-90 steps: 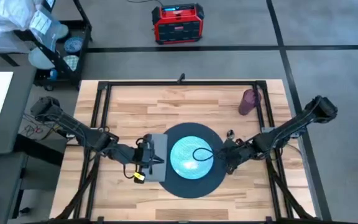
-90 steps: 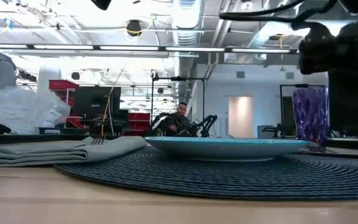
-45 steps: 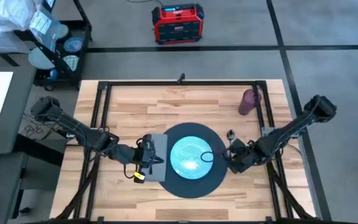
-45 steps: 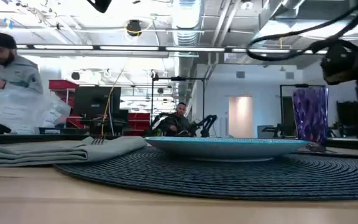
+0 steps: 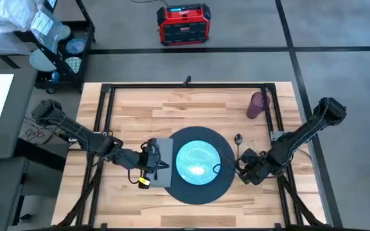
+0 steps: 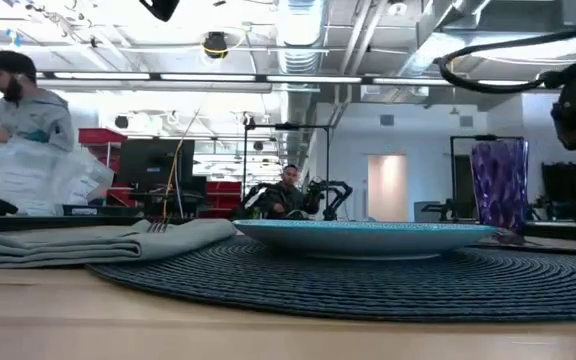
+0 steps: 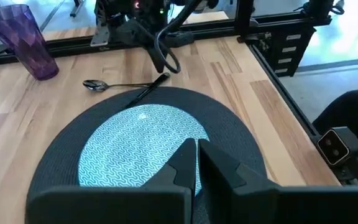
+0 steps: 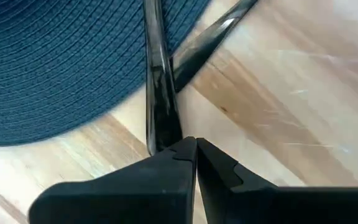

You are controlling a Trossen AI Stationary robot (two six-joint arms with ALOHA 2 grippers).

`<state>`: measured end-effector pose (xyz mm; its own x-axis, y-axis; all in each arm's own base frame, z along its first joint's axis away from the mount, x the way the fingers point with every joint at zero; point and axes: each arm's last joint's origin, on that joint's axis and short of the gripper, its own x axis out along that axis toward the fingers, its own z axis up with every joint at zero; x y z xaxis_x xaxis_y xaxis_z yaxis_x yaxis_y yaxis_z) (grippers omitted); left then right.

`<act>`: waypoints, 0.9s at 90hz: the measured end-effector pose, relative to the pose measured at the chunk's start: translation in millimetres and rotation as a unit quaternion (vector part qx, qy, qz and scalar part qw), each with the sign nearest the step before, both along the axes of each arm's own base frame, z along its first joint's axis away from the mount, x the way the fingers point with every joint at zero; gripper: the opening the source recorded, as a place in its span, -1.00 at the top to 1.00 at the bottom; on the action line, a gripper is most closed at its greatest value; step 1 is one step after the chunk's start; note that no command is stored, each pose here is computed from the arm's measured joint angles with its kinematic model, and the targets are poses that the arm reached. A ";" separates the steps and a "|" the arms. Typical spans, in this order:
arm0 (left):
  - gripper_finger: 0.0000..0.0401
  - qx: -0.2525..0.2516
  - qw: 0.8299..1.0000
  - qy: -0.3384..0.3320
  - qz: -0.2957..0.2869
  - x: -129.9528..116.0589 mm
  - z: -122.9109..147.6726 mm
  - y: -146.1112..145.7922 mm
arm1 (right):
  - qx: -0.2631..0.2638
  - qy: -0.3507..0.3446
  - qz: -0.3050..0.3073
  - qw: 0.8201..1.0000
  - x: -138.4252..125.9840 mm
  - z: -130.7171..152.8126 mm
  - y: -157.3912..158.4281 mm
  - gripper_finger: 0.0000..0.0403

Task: Set table place
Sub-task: Put the black table knife on the tablemat to the right side of the blue plate

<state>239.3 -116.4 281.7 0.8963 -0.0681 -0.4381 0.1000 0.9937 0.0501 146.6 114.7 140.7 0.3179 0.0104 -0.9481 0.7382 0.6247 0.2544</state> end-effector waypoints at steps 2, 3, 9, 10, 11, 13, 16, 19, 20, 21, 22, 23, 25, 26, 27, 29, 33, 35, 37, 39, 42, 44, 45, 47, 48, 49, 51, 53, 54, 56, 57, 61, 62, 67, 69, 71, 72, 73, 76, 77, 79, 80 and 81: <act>1.00 0.000 1.000 0.000 0.000 0.0 0.0 0.0 | 0.001 -0.004 0.000 1.000 0.5 -0.1 0.3 1.00; 1.00 0.000 1.000 0.000 0.000 0.0 0.0 0.0 | 0.002 -0.006 0.000 1.000 0.8 -0.2 0.5 1.00; 1.00 0.000 1.000 0.000 0.000 0.0 0.0 0.0 | 0.007 -0.019 0.006 1.000 2.5 -0.4 1.6 1.00; 1.00 0.000 1.000 0.000 0.000 0.0 0.0 0.0 | 0.008 -0.020 0.007 1.000 2.6 -0.5 1.8 1.00; 1.00 0.000 1.000 0.000 0.000 0.0 0.0 0.0 | 0.008 -0.022 0.009 1.000 2.8 -0.6 1.9 1.00; 1.00 0.000 1.000 0.000 0.000 0.0 0.0 0.0 | 0.010 -0.025 0.009 1.000 3.2 -0.5 2.2 1.00; 1.00 0.000 1.000 0.000 0.000 0.0 0.0 0.0 | 0.012 -0.028 0.010 0.999 3.7 -0.5 2.5 1.00; 1.00 0.000 1.000 0.000 0.000 0.0 0.0 0.0 | 0.014 -0.031 0.010 0.999 4.0 -1.0 2.8 1.00; 1.00 0.000 1.000 0.000 0.000 0.0 0.0 0.0 | 0.015 -0.032 0.010 0.999 4.1 -1.2 2.8 1.00; 1.00 0.000 1.000 0.000 0.000 0.0 0.0 0.0 | 0.016 -0.033 0.010 0.999 4.1 -1.4 2.8 1.00; 1.00 0.000 1.000 0.000 0.000 0.0 0.0 0.0 | 0.016 -0.034 0.010 0.999 4.1 -1.6 2.9 1.00; 1.00 0.000 1.000 0.000 0.000 0.0 0.0 0.0 | 0.017 -0.034 0.010 0.999 4.1 -1.8 2.8 1.00; 1.00 0.000 1.000 0.000 0.000 0.0 0.0 0.0 | 0.018 -0.035 0.010 0.999 4.0 -2.3 2.8 1.00; 1.00 0.000 1.000 0.000 0.000 0.0 0.0 0.0 | 0.019 -0.036 0.010 0.999 4.1 -2.4 2.8 1.00; 1.00 0.000 1.000 0.000 0.000 0.0 0.0 0.0 | 0.019 -0.037 0.010 0.999 4.2 -2.5 2.9 1.00; 1.00 0.000 1.000 0.000 0.000 0.0 0.0 0.0 | 0.021 -0.039 0.011 0.999 4.6 -2.4 3.2 1.00; 1.00 0.000 1.000 0.000 0.000 0.0 0.0 0.0 | 0.026 -0.049 0.016 0.998 6.0 -2.0 4.4 1.00; 1.00 0.000 1.000 0.000 0.000 0.0 0.0 0.0 | 0.029 -0.054 0.018 0.998 6.7 -1.8 5.0 1.00; 1.00 0.000 1.000 0.000 0.000 0.0 0.0 0.0 | 0.031 -0.058 0.020 0.998 7.3 -1.7 5.5 1.00; 1.00 0.000 1.000 0.000 0.000 0.0 0.0 0.0 | 0.034 -0.062 0.021 0.997 7.8 -1.8 5.8 1.00; 1.00 0.000 1.000 0.000 0.000 0.0 0.0 0.0 | 0.035 -0.065 0.023 0.997 8.1 -2.0 6.0 1.00; 1.00 0.000 1.000 0.000 0.000 0.0 0.0 0.0 | 0.035 -0.066 0.024 0.997 8.3 -2.2 5.8 1.00; 1.00 0.000 1.000 0.000 0.000 0.0 0.0 0.0 | 0.035 -0.067 0.025 0.997 8.5 -2.2 5.9 1.00; 1.00 0.000 1.000 0.000 0.000 0.0 0.0 0.0 | 0.035 -0.068 0.026 0.997 8.6 -2.1 5.8 1.00; 1.00 0.000 1.000 0.000 0.000 0.0 0.0 0.0 | 0.035 -0.068 0.027 0.997 8.8 -2.1 5.8 1.00; 1.00 0.000 1.000 0.000 0.000 0.0 0.0 0.0 | 0.035 -0.069 0.027 0.997 8.9 -2.0 5.9 1.00; 1.00 0.000 1.000 0.000 0.000 0.0 0.0 0.0 | 0.035 -0.070 0.027 0.997 9.1 -1.9 6.1 1.00; 1.00 0.000 1.000 0.000 0.000 0.0 0.0 0.0 | 0.036 -0.072 0.027 0.996 9.3 -1.8 6.3 1.00; 1.00 0.000 1.000 0.000 0.000 0.0 0.0 0.0 | 0.037 -0.073 0.027 0.996 9.5 -1.7 6.3 1.00; 1.00 0.000 1.000 0.000 0.000 0.0 0.0 0.0 | 0.038 -0.074 0.027 0.996 9.9 -1.5 6.4 1.00; 1.00 0.000 1.000 0.000 0.000 0.0 0.0 0.0 | 0.038 -0.075 0.028 0.996 10.1 -1.4 6.5 1.00; 1.00 0.000 1.000 0.000 0.000 0.0 0.0 0.0 | 0.037 -0.081 0.032 0.996 11.2 -1.0 6.4 1.00; 1.00 0.000 1.000 0.000 0.000 0.0 0.0 0.0 | 0.036 -0.082 0.031 0.995 11.4 -0.9 6.3 1.00; 1.00 0.000 1.000 0.000 0.000 0.0 0.0 0.0 | 0.020 -0.081 0.020 0.996 10.2 -1.6 4.5 1.00; 1.00 0.000 1.000 0.000 0.000 0.0 0.0 0.0 | 0.013 -0.076 0.015 0.997 8.7 -2.3 3.5 1.00; 1.00 0.000 1.000 0.000 0.000 0.0 0.0 0.0 | 0.007 -0.070 0.010 0.997 7.3 -3.0 2.6 1.00; 1.00 0.000 1.000 0.000 0.000 0.0 0.0 0.0 | 0.005 -0.067 0.008 0.998 6.6 -3.3 2.2 1.00; 1.00 0.000 1.000 0.000 0.000 0.0 0.0 0.0 | 0.003 -0.064 0.007 0.998 5.8 -3.7 1.9 1.00; 1.00 0.000 1.000 0.000 0.000 0.0 0.0 0.0 | 0.001 -0.058 0.002 0.998 4.7 -4.2 1.3 1.00; 1.00 0.000 1.000 0.000 0.000 0.0 0.0 0.0 | 0.001 -0.057 0.000 0.998 4.5 -4.3 1.1 1.00; 1.00 0.000 1.000 0.000 0.000 0.0 0.0 0.0 | 0.000 -0.056 -0.001 0.998 4.4 -4.4 0.8 1.00; 1.00 0.000 1.000 0.000 0.000 0.0 0.0 0.0 | 0.000 -0.055 -0.001 0.998 4.4 -4.4 0.8 1.00; 1.00 0.000 1.000 0.000 0.000 0.0 0.0 0.0 | 0.001 -0.055 -0.001 0.998 4.4 -4.4 0.9 1.00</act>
<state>239.3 -116.4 281.7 0.8965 -0.0682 -0.4378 0.1002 0.9937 0.0503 151.0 115.5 136.3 0.4205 0.0115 -0.9072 0.7065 0.6231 0.3355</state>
